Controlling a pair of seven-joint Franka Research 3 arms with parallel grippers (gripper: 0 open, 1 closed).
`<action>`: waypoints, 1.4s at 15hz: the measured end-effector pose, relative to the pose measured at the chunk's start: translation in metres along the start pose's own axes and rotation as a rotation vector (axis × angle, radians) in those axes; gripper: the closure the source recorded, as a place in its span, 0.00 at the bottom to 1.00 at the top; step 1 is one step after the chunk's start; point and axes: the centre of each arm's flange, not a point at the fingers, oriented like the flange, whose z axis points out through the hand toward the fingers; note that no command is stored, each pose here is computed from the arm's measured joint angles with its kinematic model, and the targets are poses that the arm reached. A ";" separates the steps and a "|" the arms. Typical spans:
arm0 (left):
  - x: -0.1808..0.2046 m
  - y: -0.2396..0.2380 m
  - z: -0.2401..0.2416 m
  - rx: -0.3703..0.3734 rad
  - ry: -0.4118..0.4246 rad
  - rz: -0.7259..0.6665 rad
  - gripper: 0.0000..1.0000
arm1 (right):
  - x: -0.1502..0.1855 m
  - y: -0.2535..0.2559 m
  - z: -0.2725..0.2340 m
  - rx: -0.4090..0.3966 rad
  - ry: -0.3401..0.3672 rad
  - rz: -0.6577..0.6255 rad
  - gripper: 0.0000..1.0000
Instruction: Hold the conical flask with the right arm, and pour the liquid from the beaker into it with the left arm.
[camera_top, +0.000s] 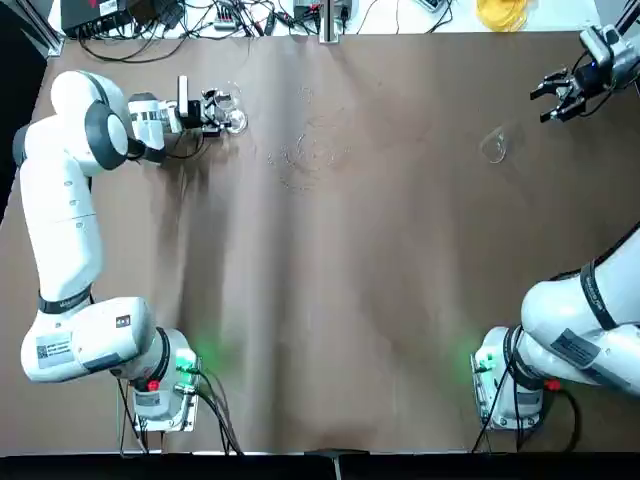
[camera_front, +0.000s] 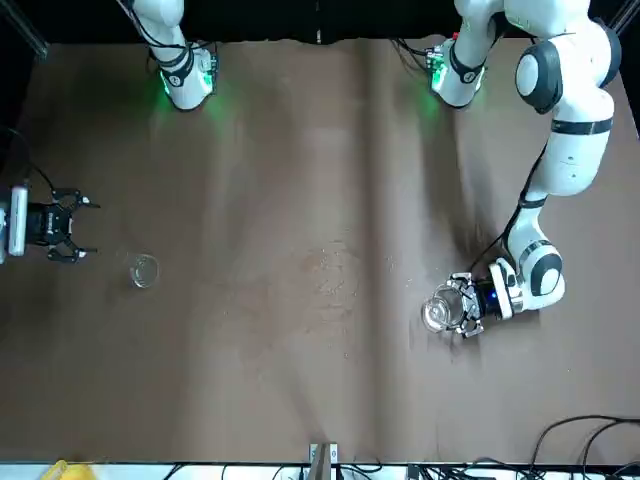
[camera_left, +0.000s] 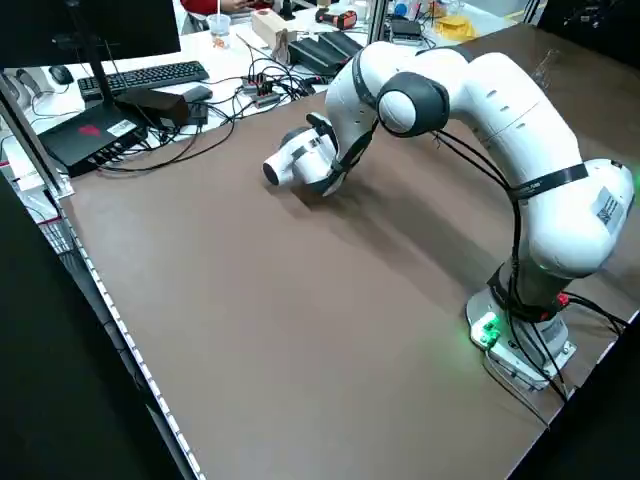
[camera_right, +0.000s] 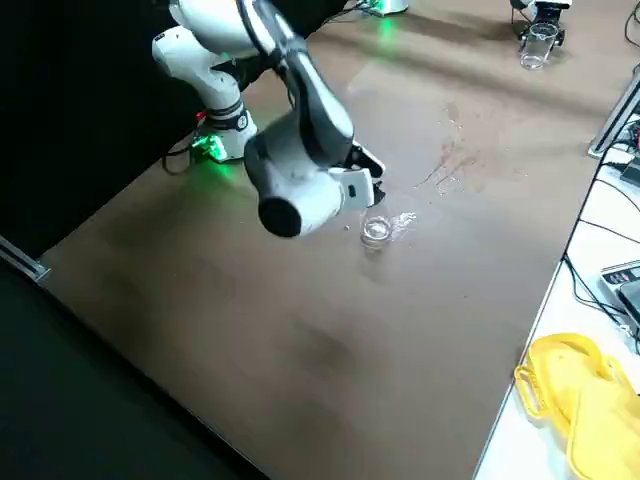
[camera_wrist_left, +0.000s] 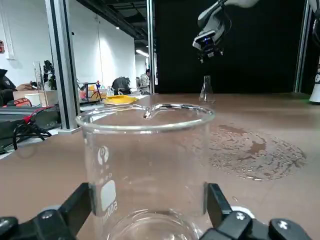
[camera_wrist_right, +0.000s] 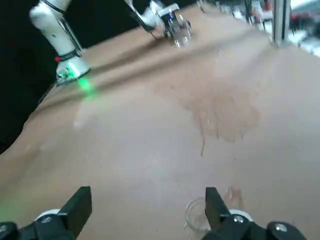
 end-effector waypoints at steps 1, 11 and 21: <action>-0.001 0.000 0.001 0.003 0.003 -0.003 0.00 | -0.012 0.003 0.005 0.004 0.043 -0.043 0.00; -0.005 0.001 0.025 0.040 0.044 -0.021 0.00 | -0.094 0.025 0.043 -0.092 0.296 -0.242 0.01; -0.006 0.001 0.036 0.048 0.049 -0.028 0.00 | -0.131 0.035 0.082 -0.112 0.383 -0.290 0.14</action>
